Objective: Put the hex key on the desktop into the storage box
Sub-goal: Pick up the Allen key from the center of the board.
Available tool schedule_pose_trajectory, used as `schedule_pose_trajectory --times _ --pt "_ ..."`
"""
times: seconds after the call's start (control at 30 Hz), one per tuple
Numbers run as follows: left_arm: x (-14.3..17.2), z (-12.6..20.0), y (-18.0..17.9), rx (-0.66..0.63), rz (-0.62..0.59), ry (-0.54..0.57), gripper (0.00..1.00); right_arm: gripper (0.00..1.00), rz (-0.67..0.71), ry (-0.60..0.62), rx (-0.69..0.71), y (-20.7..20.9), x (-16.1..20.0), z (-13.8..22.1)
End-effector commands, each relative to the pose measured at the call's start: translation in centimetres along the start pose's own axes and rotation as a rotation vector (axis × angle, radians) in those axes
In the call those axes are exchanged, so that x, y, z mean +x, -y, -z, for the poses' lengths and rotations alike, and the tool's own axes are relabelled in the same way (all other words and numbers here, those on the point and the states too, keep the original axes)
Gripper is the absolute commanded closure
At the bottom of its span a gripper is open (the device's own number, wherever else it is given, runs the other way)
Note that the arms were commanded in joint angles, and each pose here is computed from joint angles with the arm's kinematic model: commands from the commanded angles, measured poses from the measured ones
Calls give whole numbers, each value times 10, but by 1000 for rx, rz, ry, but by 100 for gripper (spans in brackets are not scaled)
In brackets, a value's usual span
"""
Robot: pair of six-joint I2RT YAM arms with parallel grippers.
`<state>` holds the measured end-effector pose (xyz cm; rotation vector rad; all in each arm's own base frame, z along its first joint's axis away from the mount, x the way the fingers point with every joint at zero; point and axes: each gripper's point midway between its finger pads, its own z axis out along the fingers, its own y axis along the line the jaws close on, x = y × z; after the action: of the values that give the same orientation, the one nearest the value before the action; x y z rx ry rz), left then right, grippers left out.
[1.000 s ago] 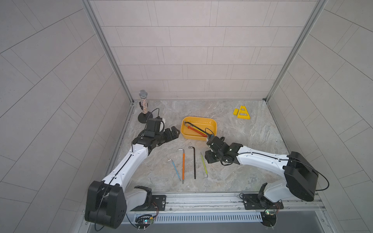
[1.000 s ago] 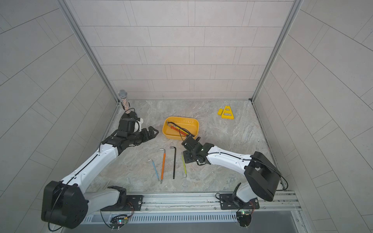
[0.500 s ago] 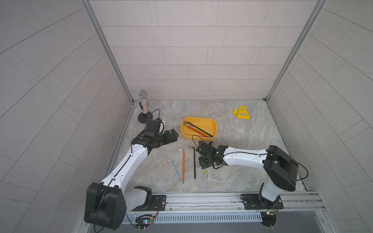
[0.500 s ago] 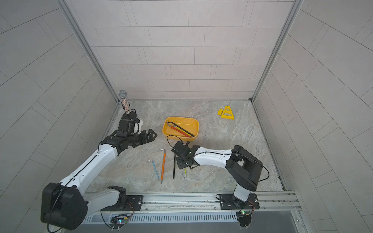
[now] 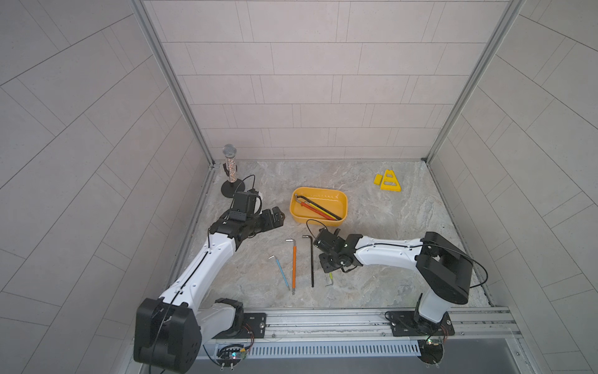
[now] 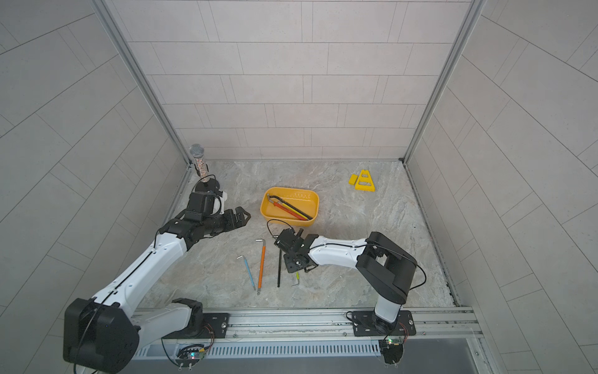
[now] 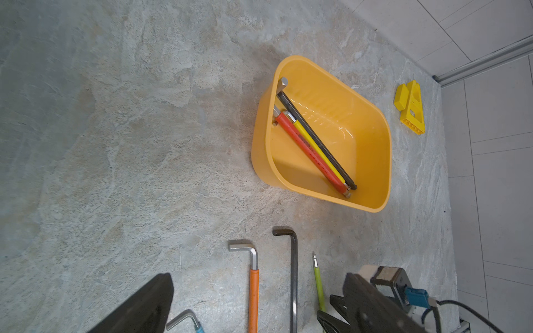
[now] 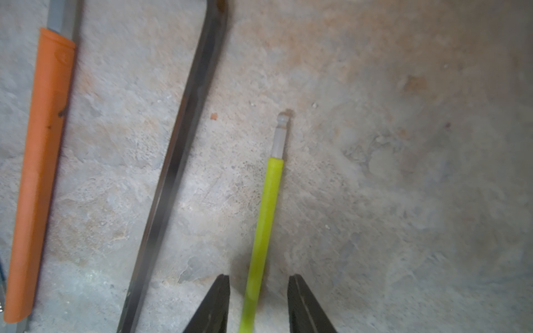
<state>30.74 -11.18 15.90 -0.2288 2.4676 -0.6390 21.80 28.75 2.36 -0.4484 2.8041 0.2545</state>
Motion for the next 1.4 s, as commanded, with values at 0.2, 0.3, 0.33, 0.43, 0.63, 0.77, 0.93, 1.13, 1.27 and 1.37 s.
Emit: schedule_pose_trajectory --times 0.2,0.3,0.33,0.43,0.63,0.77,0.93,1.13,1.27,1.37 --pt "-7 7 2 -1 -18 26 0 63 0 -48 32 4 11 -10" --pt "-7 7 2 -2 -17 26 0 63 6 -60 56 8 15 -13" --pt "-7 7 2 -2 -18 26 0 63 10 -64 66 9 16 -14" --pt "-7 7 2 -3 -16 26 0 63 19 -76 99 13 19 -16" --pt "-7 6 2 0 -14 22 0 64 40 -97 139 14 24 -24" --pt "-7 7 2 -1 -16 26 0 66 36 -106 155 15 27 -29" --pt "-7 7 1 -3 -15 26 0 74 26 -90 175 19 25 -27" --pt "-8 7 0 -10 -17 31 0 92 19 -46 179 19 14 -17" --pt "-8 7 0 -8 -19 30 0 98 18 -26 172 18 8 -9" --pt "-9 8 0 -10 -18 32 0 99 34 -4 176 19 1 3"
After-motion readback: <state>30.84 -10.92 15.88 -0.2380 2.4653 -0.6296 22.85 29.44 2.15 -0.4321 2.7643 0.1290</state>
